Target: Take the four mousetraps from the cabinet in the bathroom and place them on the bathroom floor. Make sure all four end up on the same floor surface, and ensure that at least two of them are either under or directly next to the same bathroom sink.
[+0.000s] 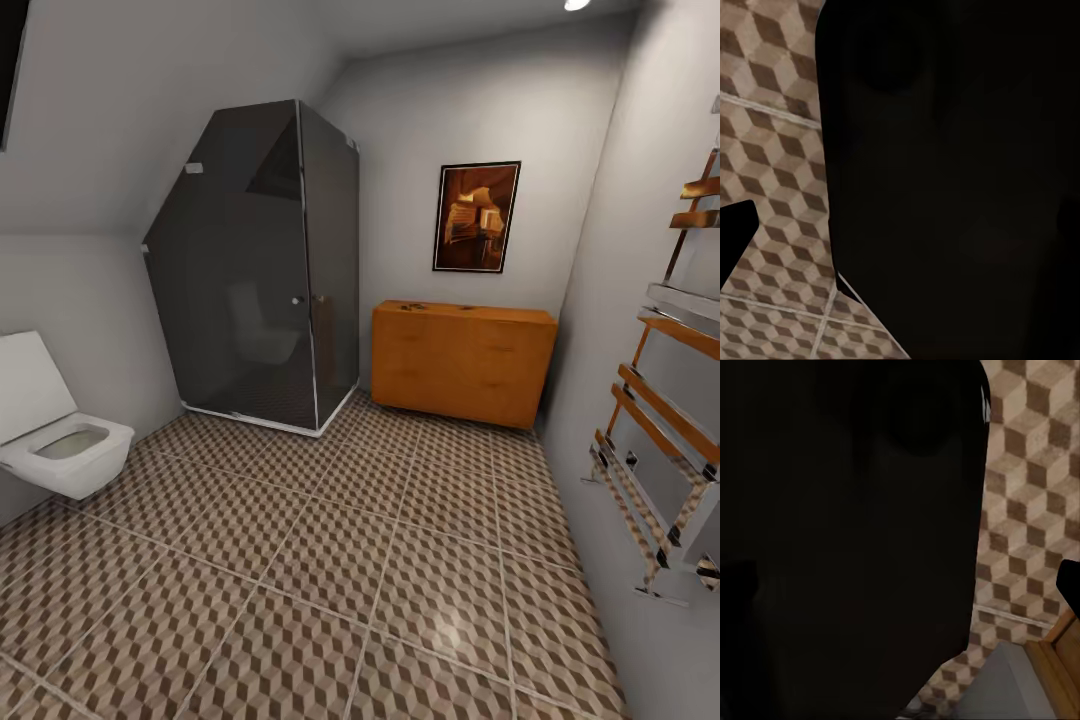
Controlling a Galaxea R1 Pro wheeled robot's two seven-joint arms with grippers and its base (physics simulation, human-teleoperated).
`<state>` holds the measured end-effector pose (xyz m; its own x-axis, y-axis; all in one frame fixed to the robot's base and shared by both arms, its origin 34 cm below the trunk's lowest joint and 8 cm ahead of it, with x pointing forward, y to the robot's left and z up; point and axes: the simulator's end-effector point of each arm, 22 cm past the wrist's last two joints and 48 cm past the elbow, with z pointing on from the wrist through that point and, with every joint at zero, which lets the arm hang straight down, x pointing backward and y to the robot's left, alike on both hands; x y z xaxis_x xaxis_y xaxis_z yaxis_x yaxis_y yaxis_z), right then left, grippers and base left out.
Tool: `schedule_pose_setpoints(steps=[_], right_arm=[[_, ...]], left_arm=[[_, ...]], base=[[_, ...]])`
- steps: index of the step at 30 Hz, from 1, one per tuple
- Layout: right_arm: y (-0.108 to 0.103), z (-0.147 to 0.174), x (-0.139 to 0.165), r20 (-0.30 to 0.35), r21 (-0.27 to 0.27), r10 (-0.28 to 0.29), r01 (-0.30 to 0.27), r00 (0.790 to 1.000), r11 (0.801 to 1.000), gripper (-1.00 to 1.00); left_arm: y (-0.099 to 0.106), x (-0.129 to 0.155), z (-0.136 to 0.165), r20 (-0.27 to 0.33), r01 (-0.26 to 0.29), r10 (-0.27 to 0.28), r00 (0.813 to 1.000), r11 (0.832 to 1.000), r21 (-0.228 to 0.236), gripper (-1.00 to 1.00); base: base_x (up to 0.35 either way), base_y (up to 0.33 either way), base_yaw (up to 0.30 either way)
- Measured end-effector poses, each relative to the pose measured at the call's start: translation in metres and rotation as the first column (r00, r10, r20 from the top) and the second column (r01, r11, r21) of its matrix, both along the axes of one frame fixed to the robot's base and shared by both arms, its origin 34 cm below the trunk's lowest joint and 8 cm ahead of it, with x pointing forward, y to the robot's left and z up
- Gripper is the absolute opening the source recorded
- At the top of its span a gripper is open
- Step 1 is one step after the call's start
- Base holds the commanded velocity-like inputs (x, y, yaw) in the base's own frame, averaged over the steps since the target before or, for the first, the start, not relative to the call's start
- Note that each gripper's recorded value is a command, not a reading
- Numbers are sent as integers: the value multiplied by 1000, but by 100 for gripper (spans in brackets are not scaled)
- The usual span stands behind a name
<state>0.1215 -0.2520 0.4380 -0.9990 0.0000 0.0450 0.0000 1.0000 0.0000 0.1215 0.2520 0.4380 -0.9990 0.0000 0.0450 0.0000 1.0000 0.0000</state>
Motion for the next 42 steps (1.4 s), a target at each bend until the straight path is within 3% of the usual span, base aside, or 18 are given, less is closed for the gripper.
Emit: schedule_pose_setpoints(steps=[8, 15, 26, 42], right_arm=[[3, 0, 55, 95, 5, 11, -11, 995, 1000, 100], [2, 2, 83, 169, 3, 3, -3, 986, 1000, 100], [1, 4, 99, 234, 1, 4, -4, 972, 1000, 100], [0, 4, 99, 234, 0, 10, -10, 972, 1000, 100]], left_arm=[[0, 2, 0, 10, -7, 7, 1000, 1000, -2, 100], [0, 2, 0, 11, -7, 7, 1000, 1000, -2, 100], [0, 3, 0, 12, -7, 7, 1000, 1000, -2, 100], [1, 2, 0, 11, -7, 7, 1000, 1000, -1, 100]], base=[[0, 0, 0], [0, 0, 0], [0, 0, 0], [0, 0, 0]])
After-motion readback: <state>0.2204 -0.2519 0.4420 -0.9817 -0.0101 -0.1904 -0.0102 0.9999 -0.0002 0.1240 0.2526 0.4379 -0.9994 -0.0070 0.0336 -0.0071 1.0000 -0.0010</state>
